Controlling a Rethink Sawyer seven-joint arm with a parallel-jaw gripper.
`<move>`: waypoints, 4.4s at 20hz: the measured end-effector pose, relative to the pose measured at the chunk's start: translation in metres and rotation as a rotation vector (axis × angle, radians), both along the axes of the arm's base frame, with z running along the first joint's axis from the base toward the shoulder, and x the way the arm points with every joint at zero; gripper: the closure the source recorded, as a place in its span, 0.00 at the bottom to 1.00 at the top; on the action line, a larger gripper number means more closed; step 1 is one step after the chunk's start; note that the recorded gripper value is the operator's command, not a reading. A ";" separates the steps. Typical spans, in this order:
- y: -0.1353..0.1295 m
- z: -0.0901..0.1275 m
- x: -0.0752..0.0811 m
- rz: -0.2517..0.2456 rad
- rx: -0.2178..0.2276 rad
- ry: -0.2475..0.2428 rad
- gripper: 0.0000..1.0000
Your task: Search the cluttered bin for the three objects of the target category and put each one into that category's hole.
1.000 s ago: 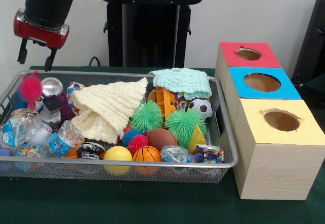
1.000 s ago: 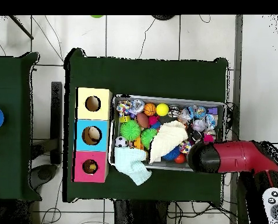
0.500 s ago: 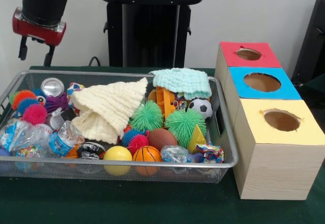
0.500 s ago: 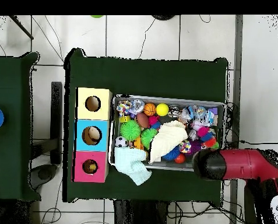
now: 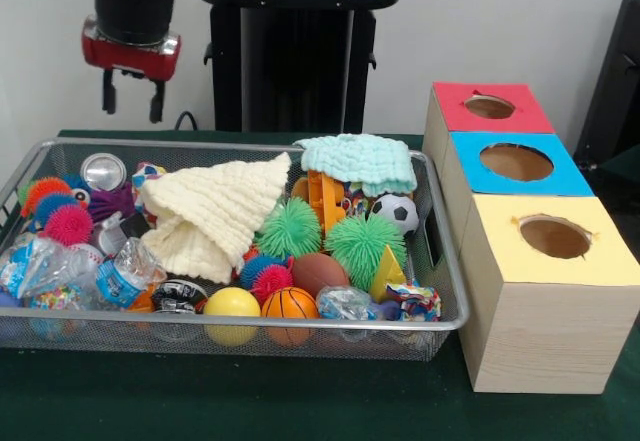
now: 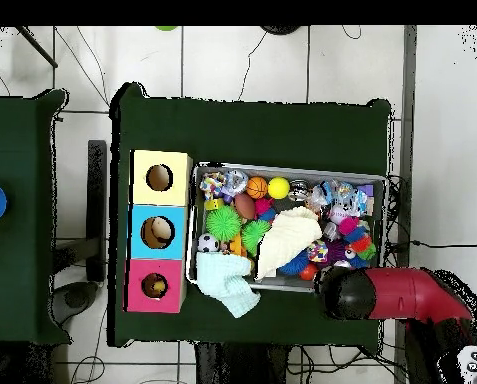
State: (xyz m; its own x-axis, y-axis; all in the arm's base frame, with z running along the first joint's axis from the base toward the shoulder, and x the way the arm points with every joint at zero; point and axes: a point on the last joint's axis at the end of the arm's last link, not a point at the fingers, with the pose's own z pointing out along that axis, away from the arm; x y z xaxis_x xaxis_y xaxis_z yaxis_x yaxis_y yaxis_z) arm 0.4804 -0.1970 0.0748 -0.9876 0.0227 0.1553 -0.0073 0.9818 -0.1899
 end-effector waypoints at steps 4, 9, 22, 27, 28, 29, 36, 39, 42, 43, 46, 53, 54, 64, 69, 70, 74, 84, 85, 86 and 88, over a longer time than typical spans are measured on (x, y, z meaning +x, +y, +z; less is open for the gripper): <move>0.039 0.004 -0.009 -0.003 0.067 0.012 0.00; 0.088 0.006 -0.020 0.023 0.124 0.024 0.00; 0.197 -0.017 -0.042 0.156 0.242 -0.147 0.00; 0.230 -0.045 -0.052 0.159 0.301 -0.262 0.00; 0.235 -0.050 -0.055 0.154 0.311 -0.277 0.00; 0.236 -0.051 -0.056 0.152 0.313 -0.280 0.00; 0.242 -0.070 -0.057 0.093 0.322 -0.397 0.00; 0.242 -0.077 -0.059 0.062 0.310 -0.418 0.00; 0.244 -0.088 -0.060 0.035 0.299 -0.441 0.00; 0.244 -0.092 -0.060 0.030 0.297 -0.447 0.00; 0.244 -0.102 -0.059 0.019 0.295 -0.462 0.00; 0.241 -0.119 -0.056 0.017 0.302 -0.551 0.00; 0.240 -0.121 -0.056 0.019 0.305 -0.566 0.00; 0.230 -0.120 -0.065 0.066 0.385 -0.653 0.00; 0.229 -0.118 -0.064 0.072 0.404 -0.637 0.00; 0.229 -0.117 -0.064 0.074 0.407 -0.632 0.00; 0.231 -0.112 -0.059 0.093 0.404 -0.630 0.00; 0.244 -0.098 -0.044 0.147 0.402 -0.705 0.00; 0.244 -0.098 -0.044 0.148 0.402 -0.715 0.00; 0.245 -0.097 -0.043 0.150 0.402 -0.726 0.00; 0.245 -0.096 -0.042 0.152 0.404 -0.749 0.00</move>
State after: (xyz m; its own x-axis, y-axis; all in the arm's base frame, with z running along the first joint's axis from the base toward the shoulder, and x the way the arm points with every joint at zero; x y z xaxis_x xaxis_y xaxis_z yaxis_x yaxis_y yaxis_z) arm 0.4387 0.0485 -0.0216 -0.8211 -0.0349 -0.5697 -0.1564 0.9737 0.1658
